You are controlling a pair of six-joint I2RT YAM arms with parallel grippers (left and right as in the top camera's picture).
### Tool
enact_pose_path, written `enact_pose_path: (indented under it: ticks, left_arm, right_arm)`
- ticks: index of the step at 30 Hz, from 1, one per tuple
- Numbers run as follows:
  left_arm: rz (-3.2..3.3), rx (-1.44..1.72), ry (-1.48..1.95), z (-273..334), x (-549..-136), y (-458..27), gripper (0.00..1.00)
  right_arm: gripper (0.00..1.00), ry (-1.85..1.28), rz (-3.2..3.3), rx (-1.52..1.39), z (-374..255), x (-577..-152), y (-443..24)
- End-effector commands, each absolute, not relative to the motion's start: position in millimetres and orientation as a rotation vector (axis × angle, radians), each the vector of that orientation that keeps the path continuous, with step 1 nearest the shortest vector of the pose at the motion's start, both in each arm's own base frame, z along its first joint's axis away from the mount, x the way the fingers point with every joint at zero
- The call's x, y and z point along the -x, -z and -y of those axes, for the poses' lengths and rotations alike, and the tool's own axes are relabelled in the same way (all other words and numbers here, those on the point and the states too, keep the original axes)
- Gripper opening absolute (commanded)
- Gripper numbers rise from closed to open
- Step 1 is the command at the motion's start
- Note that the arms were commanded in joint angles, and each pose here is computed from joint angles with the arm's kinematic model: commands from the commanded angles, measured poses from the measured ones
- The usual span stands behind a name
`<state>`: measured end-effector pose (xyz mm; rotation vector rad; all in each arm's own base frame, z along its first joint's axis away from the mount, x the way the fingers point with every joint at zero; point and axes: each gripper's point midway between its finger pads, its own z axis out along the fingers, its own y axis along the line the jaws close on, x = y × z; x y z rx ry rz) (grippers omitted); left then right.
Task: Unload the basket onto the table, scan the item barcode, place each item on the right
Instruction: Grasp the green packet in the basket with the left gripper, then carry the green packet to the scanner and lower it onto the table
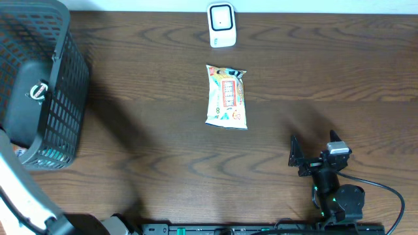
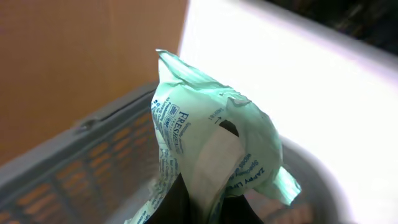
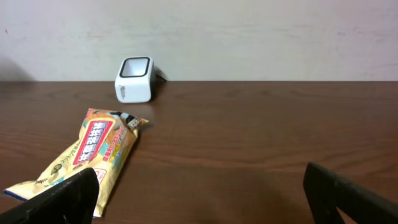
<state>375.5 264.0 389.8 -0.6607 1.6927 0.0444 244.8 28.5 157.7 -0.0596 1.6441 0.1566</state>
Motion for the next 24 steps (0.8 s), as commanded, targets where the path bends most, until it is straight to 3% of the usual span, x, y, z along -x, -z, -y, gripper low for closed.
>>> enact_pose_path:
  ticks: [1,9,14,24]
  left_arm:
    - [-1.595,0.630,0.233,-219,-375,-431,0.07]
    - [-1.600,0.440,0.428,-126,-392,-459,0.08]
    - [-1.691,0.417,0.502,-79,-408,-439,0.07]
    - [-1.937,0.532,0.321,-15,-421,-369,0.08]
  right_arm:
    - [0.99,-0.156,-1.644,0.056,-28,-245,-158]
    - [0.99,-0.156,-1.644,0.056,-28,-245,-158]
    - [0.99,-0.156,-1.644,0.056,-28,-245,-158]
    - [0.99,-0.156,-1.644,0.056,-28,-245,-158]
